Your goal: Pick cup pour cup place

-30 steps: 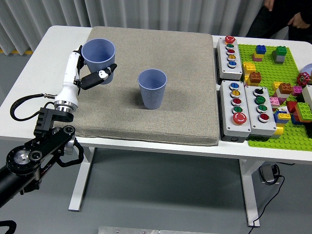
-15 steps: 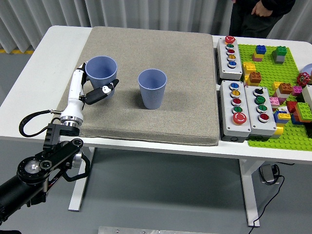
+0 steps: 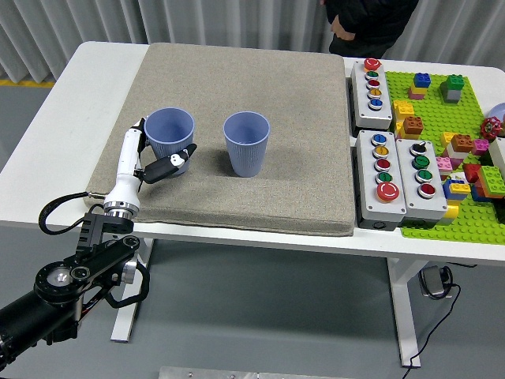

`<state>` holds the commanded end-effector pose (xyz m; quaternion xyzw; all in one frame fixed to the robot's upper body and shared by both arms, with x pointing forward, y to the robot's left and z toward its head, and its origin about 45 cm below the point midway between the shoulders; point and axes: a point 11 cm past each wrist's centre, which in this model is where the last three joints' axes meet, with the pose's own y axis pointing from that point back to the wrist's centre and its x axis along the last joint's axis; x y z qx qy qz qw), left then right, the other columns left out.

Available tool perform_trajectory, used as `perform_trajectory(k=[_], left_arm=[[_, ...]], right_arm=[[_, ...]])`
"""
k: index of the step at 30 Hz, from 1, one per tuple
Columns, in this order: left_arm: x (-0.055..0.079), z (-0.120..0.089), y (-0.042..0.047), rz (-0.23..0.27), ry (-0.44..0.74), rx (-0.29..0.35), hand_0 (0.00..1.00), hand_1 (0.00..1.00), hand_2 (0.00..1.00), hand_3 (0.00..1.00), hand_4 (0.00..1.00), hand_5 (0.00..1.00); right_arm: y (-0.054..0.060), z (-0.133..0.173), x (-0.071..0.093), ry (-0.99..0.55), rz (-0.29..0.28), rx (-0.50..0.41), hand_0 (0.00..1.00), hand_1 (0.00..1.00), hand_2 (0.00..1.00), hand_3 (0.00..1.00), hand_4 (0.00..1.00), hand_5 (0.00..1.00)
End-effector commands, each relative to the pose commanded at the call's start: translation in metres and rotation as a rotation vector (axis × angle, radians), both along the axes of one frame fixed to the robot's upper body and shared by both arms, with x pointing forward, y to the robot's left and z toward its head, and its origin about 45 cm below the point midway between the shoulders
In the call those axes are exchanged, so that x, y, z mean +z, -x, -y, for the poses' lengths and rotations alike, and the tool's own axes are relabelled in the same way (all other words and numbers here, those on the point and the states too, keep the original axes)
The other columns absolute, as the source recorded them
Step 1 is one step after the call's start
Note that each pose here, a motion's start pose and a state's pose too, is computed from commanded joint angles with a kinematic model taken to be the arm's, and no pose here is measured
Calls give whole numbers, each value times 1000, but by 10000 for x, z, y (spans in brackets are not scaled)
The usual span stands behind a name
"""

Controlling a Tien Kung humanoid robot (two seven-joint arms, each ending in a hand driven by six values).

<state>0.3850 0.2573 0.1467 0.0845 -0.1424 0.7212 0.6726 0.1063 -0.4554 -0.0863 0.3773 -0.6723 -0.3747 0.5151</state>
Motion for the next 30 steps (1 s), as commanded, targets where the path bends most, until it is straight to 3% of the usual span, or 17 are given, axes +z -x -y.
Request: perform_trajectory(k=[20, 21, 30], left_arm=[[-55, -2, 6, -19, 9, -11, 585, 569, 546, 544, 811, 210], [-58, -5, 7, -20, 10, -11, 605, 615, 606, 569, 838, 241], [-73, -22, 18, -25, 19, -21, 606, 615, 609, 574, 857, 265]], right_arm=[[-52, 4, 15, 3, 9, 1, 699, 696, 641, 604, 12, 302], [-52, 4, 14, 3, 9, 1, 698, 696, 641, 604, 12, 303], [-56, 1, 14, 3, 10, 1, 698, 696, 641, 604, 11, 303]])
